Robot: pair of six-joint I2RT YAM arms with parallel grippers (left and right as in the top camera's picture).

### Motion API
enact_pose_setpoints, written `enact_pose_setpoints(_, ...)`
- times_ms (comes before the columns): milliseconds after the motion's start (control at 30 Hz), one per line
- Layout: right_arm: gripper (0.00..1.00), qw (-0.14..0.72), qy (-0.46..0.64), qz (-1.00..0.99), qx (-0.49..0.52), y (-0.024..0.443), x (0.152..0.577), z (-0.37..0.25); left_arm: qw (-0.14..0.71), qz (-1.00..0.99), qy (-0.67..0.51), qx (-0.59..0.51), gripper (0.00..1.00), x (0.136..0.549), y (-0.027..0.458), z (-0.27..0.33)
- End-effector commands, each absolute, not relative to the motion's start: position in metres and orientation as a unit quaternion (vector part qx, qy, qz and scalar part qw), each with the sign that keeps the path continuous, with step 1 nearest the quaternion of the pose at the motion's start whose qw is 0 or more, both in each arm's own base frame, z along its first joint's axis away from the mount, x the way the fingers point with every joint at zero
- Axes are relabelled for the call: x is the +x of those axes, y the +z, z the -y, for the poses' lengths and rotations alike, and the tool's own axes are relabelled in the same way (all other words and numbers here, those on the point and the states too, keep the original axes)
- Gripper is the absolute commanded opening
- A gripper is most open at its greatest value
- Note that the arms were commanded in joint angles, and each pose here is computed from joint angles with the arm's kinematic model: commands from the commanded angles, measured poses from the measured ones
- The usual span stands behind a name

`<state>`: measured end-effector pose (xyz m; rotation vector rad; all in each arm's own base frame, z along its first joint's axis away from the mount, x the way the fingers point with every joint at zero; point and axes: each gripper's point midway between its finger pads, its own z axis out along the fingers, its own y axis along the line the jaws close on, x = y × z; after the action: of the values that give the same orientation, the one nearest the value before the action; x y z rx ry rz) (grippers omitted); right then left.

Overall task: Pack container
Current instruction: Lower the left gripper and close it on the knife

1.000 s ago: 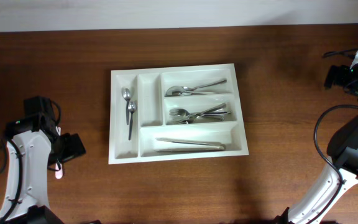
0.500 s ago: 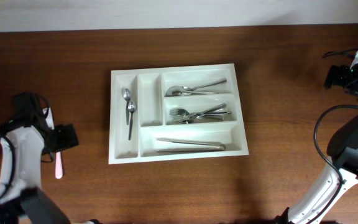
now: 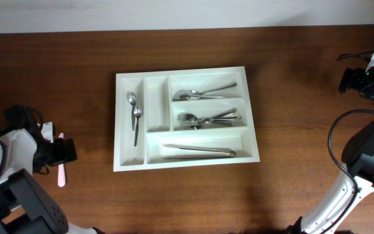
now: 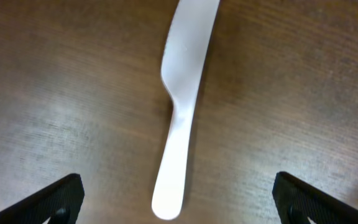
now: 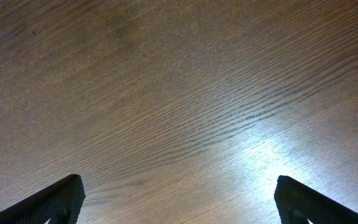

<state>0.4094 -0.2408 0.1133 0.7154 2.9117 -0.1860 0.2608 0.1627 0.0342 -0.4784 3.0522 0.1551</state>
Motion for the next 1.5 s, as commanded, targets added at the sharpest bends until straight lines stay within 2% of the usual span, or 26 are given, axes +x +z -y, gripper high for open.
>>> enact_pose_setpoints(0,0.99,0.074,-0.062,-0.966,0.24,0.118,0.41,0.239,0.027,-0.993,0.014,-0.116,0.99,0.268,0.023,-0.154)
enact_pose_setpoints(400,0.99,0.074,-0.062,-0.966,0.24,0.118,0.41,0.239,-0.008,-0.993,0.0,-0.115,0.99,0.263,-0.004,-0.152)
enact_pose_setpoints(633,0.99,0.075,-0.062,-0.966,0.24,0.118,0.41,0.239,0.006,-0.994,0.006,-0.11,0.98,0.27,-0.004,-0.156)
enact_pose_setpoints(700,0.99,0.075,-0.062,-0.966,0.24,0.118,0.41,0.239,0.006,-0.994,0.006,-0.105,0.89,0.27,-0.004,-0.156)
enact_pose_setpoints(800,0.99,0.074,-0.062,-0.966,0.24,0.118,0.41,0.239,0.006,-0.994,0.006,-0.105,0.6,0.27,-0.004,-0.156)
enact_pose_setpoints(867,0.99,0.075,-0.062,-0.966,0.24,0.118,0.41,0.239,0.006,-0.994,0.006,-0.105,0.48,0.27,-0.004,-0.156)
enact_pose_setpoints(1033,0.99,0.075,-0.062,-0.966,0.24,0.118,0.41,0.239,0.006,-0.994,0.006,-0.105,0.26,0.27,-0.004,-0.155)
enact_pose_setpoints(1400,0.99,0.075,-0.062,-0.966,0.24,0.118,0.41,0.239,0.005,-0.994,0.004,-0.106,0.1,0.269,-0.004,-0.155)
enact_pose_setpoints(1467,0.99,0.075,-0.062,-0.966,0.24,0.118,0.41,0.239,0.004,-0.994,0.003,-0.108,0.02,0.269,-0.004,-0.154)
